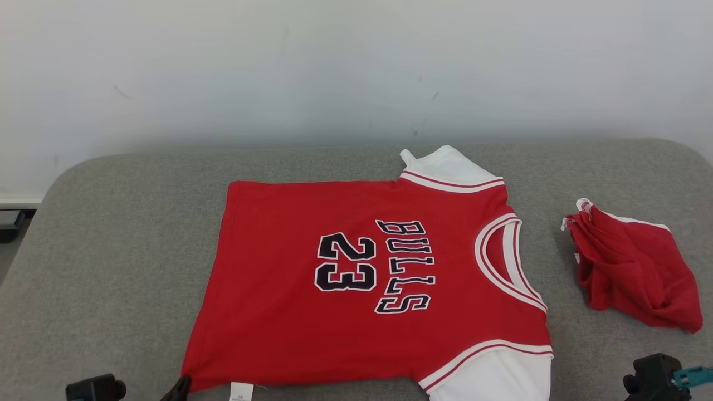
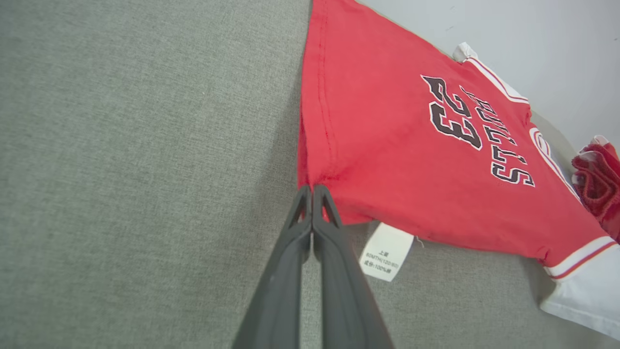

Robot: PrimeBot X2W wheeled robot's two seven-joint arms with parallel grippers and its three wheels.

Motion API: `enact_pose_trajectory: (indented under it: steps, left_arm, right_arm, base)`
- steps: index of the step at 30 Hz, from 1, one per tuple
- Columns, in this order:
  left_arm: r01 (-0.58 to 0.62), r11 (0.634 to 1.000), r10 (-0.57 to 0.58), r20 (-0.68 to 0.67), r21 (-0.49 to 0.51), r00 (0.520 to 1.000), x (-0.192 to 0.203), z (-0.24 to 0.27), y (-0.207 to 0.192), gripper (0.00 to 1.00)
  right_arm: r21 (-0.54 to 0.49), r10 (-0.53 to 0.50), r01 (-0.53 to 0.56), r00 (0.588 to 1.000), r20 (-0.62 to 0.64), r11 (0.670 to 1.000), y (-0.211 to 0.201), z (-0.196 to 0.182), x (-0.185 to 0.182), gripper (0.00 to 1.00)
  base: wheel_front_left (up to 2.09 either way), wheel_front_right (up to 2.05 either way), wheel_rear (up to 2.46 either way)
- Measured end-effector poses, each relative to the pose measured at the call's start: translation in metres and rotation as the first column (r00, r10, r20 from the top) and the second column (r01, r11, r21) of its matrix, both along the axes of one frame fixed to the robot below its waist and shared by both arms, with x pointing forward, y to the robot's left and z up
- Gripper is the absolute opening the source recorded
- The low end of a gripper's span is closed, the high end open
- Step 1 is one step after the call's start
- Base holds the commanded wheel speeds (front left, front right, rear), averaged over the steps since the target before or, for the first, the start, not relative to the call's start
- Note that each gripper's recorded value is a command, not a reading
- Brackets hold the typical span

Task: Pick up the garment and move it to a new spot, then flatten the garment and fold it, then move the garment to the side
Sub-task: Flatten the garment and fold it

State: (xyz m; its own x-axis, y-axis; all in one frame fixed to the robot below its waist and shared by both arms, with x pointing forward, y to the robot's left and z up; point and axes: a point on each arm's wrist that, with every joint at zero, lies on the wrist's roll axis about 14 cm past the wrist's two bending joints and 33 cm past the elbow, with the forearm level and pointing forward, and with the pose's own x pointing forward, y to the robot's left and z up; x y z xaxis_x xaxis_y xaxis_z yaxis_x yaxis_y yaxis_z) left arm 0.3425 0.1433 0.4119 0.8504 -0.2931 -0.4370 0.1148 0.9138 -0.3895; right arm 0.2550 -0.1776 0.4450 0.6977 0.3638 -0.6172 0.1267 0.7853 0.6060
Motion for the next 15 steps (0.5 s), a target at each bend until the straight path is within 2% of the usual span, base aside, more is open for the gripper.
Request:
enact_pose_trajectory:
  steps: [1,2,3,8,15]
  left_arm:
    - [0.007,1.0,-0.006,-0.001,0.008,1.0,-0.001,-0.001,-0.001,0.91]
    - [0.021,1.0,-0.02,-0.009,0.021,1.0,-0.003,-0.003,-0.003,1.0]
    - [0.025,0.999,-0.025,-0.012,0.041,1.0,-0.005,-0.005,-0.002,1.0]
    - [0.028,0.995,-0.028,-0.01,0.096,1.0,-0.005,-0.004,0.005,1.0]
    - [-0.078,0.996,0.069,0.18,0.047,0.981,0.016,0.041,0.011,1.0]
  right_arm:
    - [0.003,0.008,-0.008,1.0,-0.009,1.0,0.002,-0.001,-0.001,0.0]
    - [0.008,0.017,-0.017,1.0,-0.017,1.0,0.005,-0.002,-0.002,0.36]
    - [0.014,0.02,-0.02,1.0,-0.022,1.0,0.007,-0.003,-0.002,1.0]
    - [0.016,0.031,-0.03,0.997,-0.064,0.999,0.008,-0.01,-0.01,1.0]
    - [-0.107,-0.065,0.067,0.998,0.024,0.992,-0.028,0.0,0.009,1.0]
  base:
    - [0.0,0.0,0.0]
    - [0.0,0.0,0.0]
    - [0.0,0.0,0.0]
    - [0.0,0.0,0.0]
    - [0.0,0.0,0.0]
